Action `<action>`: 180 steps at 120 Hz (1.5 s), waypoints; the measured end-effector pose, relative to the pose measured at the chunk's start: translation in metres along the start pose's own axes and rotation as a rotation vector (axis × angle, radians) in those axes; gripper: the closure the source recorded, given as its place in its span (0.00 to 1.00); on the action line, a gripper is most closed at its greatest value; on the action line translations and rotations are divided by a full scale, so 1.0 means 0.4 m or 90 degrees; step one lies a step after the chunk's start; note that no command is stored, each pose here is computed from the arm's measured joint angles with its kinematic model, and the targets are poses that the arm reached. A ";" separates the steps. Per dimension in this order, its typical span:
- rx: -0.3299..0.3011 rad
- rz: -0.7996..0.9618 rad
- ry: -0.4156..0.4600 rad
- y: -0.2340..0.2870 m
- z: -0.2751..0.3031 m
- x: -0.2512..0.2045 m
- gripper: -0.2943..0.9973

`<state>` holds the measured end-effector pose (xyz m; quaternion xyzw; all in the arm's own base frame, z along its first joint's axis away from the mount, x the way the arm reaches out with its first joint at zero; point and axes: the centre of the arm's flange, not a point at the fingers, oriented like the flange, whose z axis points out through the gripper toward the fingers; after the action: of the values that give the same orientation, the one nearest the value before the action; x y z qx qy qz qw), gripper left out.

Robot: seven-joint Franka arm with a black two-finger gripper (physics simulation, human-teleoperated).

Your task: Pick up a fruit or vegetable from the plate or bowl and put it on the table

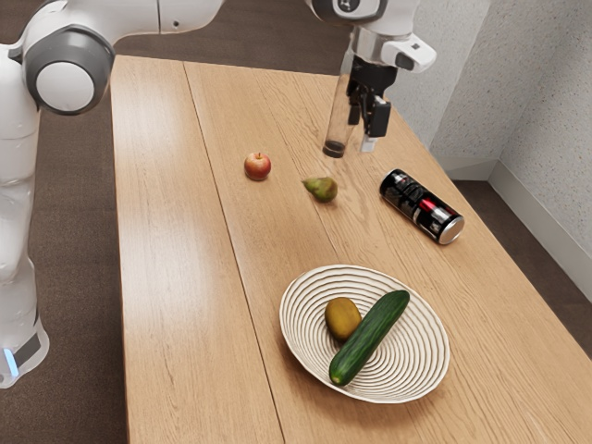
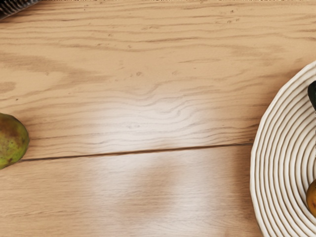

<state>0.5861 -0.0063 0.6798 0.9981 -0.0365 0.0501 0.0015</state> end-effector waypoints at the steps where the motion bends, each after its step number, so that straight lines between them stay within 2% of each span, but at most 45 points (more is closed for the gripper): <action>1: 0.000 0.000 0.000 0.000 0.000 0.000 0.23; 37: 0.006 0.016 -0.007 -0.021 -0.003 -0.007 0.23; 48: 0.010 0.074 -0.014 -0.001 -0.009 -0.011 0.23; 55: 0.007 0.123 -0.039 0.024 0.039 0.007 0.23; 73: -0.014 0.285 -0.087 0.154 0.113 0.006 0.23; 85: -0.037 0.362 -0.127 0.203 0.175 -0.048 0.23; 94: -0.060 0.405 -0.137 0.226 0.207 -0.115 0.23; 105: -0.080 0.447 -0.118 0.262 0.249 -0.148 0.23; 140: -0.099 0.540 -0.051 0.353 0.361 -0.105 0.23; 180: -0.129 0.584 -0.040 0.415 0.445 -0.126 0.23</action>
<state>0.5418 -0.1694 0.4974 0.8748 -0.4784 0.0116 0.0755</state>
